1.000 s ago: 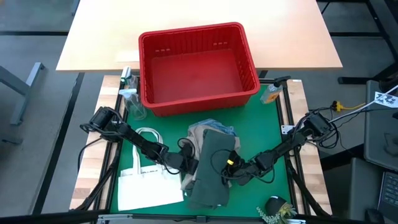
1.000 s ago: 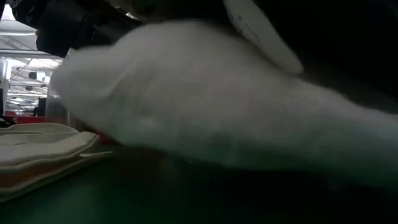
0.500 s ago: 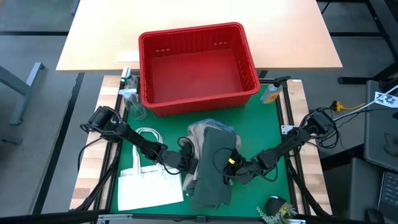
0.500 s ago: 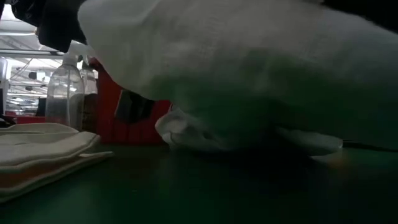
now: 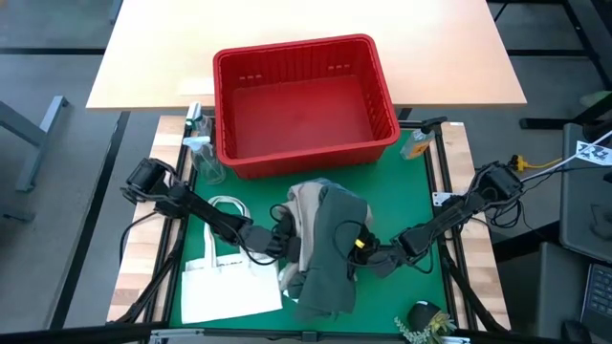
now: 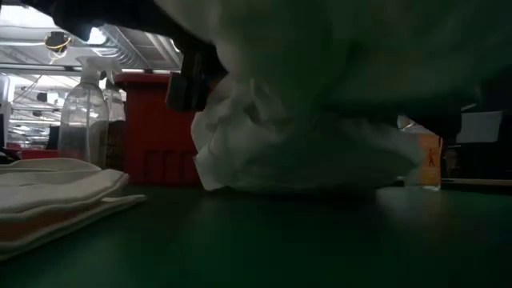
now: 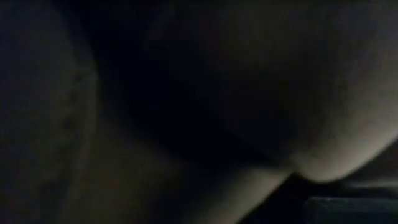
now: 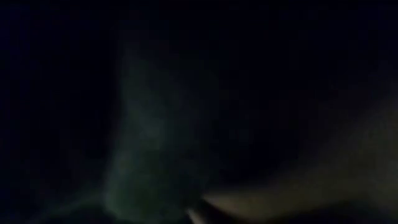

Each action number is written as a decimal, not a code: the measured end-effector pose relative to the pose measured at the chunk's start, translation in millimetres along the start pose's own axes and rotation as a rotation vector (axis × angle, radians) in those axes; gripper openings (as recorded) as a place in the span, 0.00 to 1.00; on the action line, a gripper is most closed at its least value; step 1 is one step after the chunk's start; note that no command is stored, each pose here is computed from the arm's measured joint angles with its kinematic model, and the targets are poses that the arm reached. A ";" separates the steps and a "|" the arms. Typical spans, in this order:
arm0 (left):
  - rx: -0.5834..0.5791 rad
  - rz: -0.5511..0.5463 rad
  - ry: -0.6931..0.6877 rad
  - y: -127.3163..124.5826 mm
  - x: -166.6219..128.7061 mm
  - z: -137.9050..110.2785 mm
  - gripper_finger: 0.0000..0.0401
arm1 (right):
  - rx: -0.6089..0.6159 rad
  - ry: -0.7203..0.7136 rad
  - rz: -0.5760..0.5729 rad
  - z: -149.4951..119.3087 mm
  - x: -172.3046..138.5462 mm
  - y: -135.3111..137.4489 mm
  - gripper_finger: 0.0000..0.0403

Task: Fold Laundry from Bin
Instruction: Put the stack of folded clothes into the red bin

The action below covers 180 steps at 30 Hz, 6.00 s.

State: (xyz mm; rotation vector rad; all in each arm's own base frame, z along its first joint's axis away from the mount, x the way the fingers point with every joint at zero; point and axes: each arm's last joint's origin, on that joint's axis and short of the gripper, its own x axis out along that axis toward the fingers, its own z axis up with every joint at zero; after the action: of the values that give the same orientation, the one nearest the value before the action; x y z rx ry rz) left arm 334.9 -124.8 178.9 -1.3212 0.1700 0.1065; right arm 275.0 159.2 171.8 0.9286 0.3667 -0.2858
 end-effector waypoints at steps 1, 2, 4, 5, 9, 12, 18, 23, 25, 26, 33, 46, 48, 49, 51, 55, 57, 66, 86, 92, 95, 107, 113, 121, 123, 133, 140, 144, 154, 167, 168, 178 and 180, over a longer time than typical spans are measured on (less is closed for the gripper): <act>0.004 -0.008 -0.006 -2.8 -1.2 1.2 0.00 | 0.005 -0.002 0.006 1.5 -0.9 1.1 0.02; 0.009 -0.015 -0.010 -5.3 -2.3 2.3 0.00 | 0.010 -0.005 0.012 3.2 -1.9 2.3 0.03; 0.007 -0.029 -0.030 -9.3 -3.3 4.1 0.00 | 0.021 -0.014 0.021 7.2 -3.1 4.1 0.03; 0.005 -0.034 -0.035 -11.3 -4.3 5.0 0.00 | 0.025 -0.018 0.026 8.7 -4.2 5.1 0.03; -0.003 -0.049 -0.051 -14.9 -5.4 7.9 0.00 | 0.023 -0.031 0.038 14.8 -5.2 7.2 0.02; -0.014 -0.075 -0.059 -19.2 -4.8 11.0 0.00 | 0.037 -0.042 0.055 17.8 -5.2 10.0 0.01; 0.004 -0.135 -0.048 -36.3 2.1 19.7 0.00 | 0.003 -0.061 0.077 27.9 -3.3 28.1 0.03; 0.010 -0.161 -0.064 -44.9 1.3 25.7 0.00 | -0.042 -0.070 0.055 39.4 -3.8 37.7 0.01; 0.025 -0.165 -0.067 -48.2 -1.0 27.2 0.00 | -0.049 -0.068 0.049 43.3 -7.7 40.1 0.01; 0.025 -0.170 -0.074 -50.0 -1.9 28.4 0.00 | -0.049 -0.071 0.048 45.0 -8.6 40.9 0.02; 0.069 -0.207 -0.148 -67.9 -11.9 43.5 0.00 | -0.046 -0.123 0.077 70.4 -13.8 46.0 0.01; 0.098 -0.322 -0.195 -103.8 -12.8 78.8 0.00 | -0.071 -0.179 0.151 111.5 -21.5 63.4 0.01; 0.101 -0.346 -0.198 -110.5 -11.9 84.2 0.00 | -0.093 -0.186 0.146 117.6 -23.5 69.1 0.01; 0.100 -0.356 -0.202 -113.5 -11.5 87.3 0.00 | -0.100 -0.190 0.142 122.1 -25.7 72.1 0.02; 0.101 -0.377 -0.203 -119.2 -10.7 93.6 0.00 | -0.114 -0.193 0.131 129.9 -31.0 78.3 0.03; 0.125 -0.399 -0.233 -127.0 -9.3 106.6 0.00 | -0.148 -0.206 0.076 147.2 -39.7 85.4 0.03; 0.127 -0.414 -0.249 -132.6 -8.9 114.6 0.00 | -0.164 -0.218 0.060 156.5 -42.8 88.8 0.02; 0.172 -0.491 -0.295 -153.2 -9.7 160.0 0.00 | -0.199 -0.274 -0.017 197.3 -52.3 97.4 0.03; 0.258 -0.458 -0.353 -136.7 -31.3 285.1 0.00 | -0.177 -0.373 -0.125 303.1 -46.4 46.5 0.02; 0.258 -0.338 -0.411 -114.9 -45.2 325.0 0.00 | -0.150 -0.379 -0.154 340.0 -29.3 7.7 0.01; 0.263 -0.293 -0.456 -102.0 -53.6 346.9 0.00 | -0.137 -0.385 -0.136 358.5 -15.7 -14.1 0.01; 0.257 -0.104 -0.572 -17.0 -63.6 424.0 0.00 | -0.070 -0.423 -0.137 412.2 31.6 -106.9 0.02; 0.298 -0.150 -0.554 -6.7 -45.9 469.3 0.00 | -0.094 -0.437 -0.141 443.8 49.4 -118.7 0.01; 0.383 -0.188 -0.508 -7.7 -50.1 511.3 0.00 | -0.195 -0.447 -0.244 474.3 30.1 -129.4 0.02; 0.407 -0.175 -0.469 -5.3 -52.0 512.3 0.00 | -0.214 -0.434 -0.258 475.0 28.4 -132.6 0.01; 0.439 0.066 -0.243 24.2 -40.8 499.3 0.00 | -0.261 -0.284 -0.390 451.0 40.9 -146.8 0.03; 0.255 0.256 -0.025 53.1 -40.7 479.9 0.00 | -0.217 -0.077 -0.440 418.2 65.3 -169.1 0.03; 0.151 0.391 0.131 69.5 -45.1 461.3 0.00 | -0.199 0.036 -0.475 404.5 68.5 -171.3 0.03; 0.112 0.660 0.266 85.9 -56.8 440.0 0.03 | -0.168 0.155 -0.482 390.7 69.8 -169.8 0.04; 0.475 0.941 0.291 83.4 -40.7 426.6 0.23 | -0.155 0.299 -0.537 378.7 63.4 -175.4 0.04; 0.486 0.951 0.291 83.5 -40.7 426.6 0.25 | -0.155 0.299 -0.538 378.7 63.4 -175.4 0.04; 0.492 1.011 0.278 88.0 -50.9 433.8 0.36 | -0.192 0.291 -0.604 378.9 61.9 -177.1 0.06; 0.469 1.014 0.264 88.8 -54.1 436.1 0.37 | -0.191 0.298 -0.619 378.1 61.1 -177.6 0.10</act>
State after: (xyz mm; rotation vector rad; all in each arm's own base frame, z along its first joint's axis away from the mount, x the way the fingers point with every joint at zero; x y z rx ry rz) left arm 293.9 320.8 207.5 -0.6715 1.0209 0.7051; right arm 329.5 -256.3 223.5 0.6496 0.9440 -0.6671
